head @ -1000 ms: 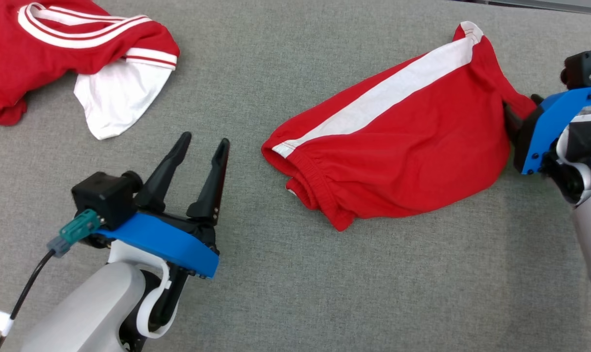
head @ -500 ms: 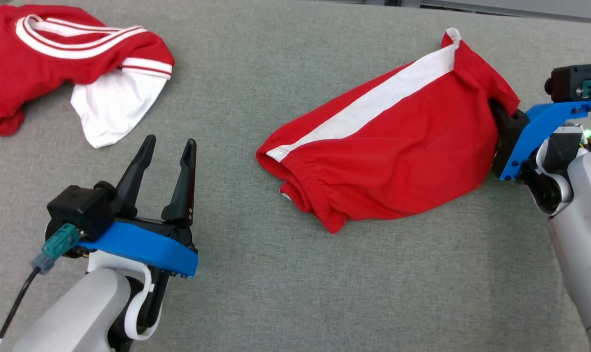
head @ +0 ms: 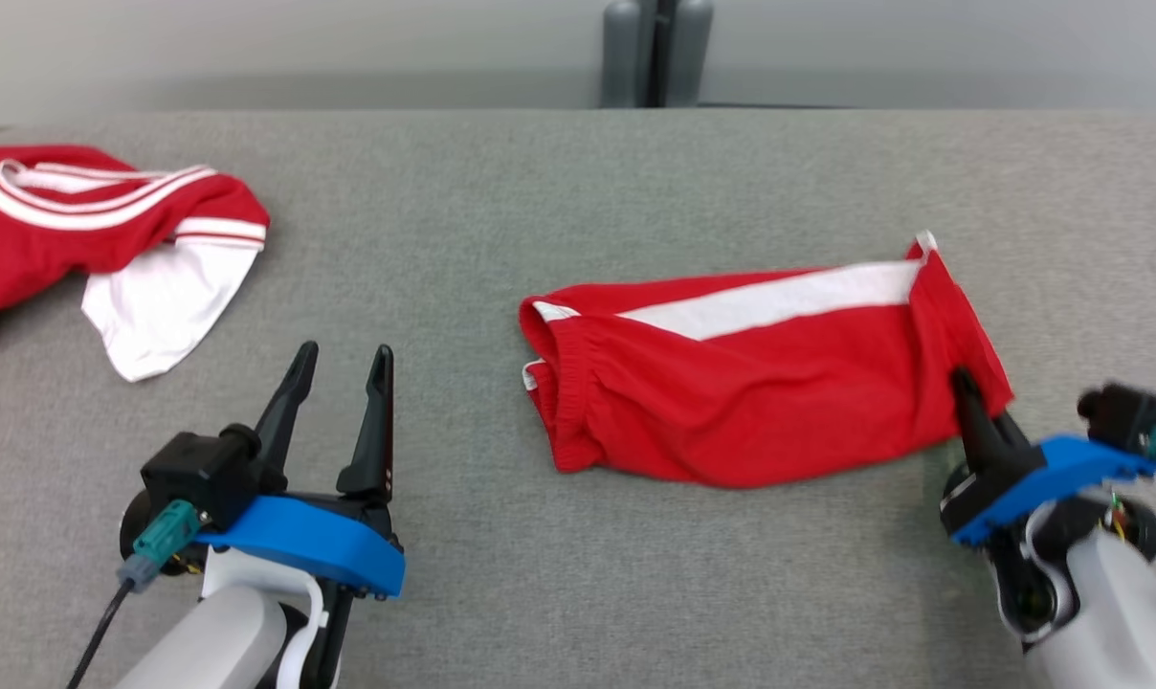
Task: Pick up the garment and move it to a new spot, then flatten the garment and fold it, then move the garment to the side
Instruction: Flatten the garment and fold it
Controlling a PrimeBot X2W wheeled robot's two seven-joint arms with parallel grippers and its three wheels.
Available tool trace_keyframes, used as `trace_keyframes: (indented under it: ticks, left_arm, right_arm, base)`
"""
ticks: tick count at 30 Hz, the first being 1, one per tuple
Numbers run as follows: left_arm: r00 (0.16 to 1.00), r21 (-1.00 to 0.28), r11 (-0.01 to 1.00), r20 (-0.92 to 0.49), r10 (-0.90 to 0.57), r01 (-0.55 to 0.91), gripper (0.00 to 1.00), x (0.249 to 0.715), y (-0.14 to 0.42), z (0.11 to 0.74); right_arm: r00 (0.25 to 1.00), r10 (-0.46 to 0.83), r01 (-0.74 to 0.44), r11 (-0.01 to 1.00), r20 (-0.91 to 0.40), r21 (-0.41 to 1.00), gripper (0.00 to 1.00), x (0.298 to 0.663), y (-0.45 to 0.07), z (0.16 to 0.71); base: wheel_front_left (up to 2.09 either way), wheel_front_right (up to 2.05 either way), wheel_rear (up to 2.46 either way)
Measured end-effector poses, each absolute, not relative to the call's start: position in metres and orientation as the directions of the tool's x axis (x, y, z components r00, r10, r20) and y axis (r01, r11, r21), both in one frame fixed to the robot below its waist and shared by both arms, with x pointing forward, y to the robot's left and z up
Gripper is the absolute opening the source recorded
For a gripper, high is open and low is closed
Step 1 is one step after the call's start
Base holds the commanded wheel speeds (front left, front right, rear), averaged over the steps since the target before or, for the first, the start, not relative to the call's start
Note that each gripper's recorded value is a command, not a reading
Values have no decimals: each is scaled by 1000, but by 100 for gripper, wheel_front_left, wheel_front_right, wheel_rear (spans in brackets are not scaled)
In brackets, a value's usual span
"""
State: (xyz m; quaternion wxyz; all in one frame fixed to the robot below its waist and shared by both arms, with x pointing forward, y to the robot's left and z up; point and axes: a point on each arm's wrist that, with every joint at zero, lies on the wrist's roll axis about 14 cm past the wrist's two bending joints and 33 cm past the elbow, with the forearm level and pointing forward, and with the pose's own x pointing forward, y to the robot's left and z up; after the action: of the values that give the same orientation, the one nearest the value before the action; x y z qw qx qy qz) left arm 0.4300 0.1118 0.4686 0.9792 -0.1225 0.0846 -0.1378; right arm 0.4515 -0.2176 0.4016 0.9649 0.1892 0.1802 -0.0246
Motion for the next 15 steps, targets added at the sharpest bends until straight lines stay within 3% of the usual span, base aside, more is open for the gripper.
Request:
trace_keyframes:
  ticks: [7,15]
  left_arm:
    - [939,-263,920,-102,-327,291,100,416,91,478]
    - [943,-248,926,-102,-317,285,100,409,91,476]
  right_arm:
    - [944,-106,237,877,-313,418,0,399,-237,404]
    - [945,-118,238,887,-305,396,0,400,-239,411]
  base:
    - [0,0,0]
    - [0,0,0]
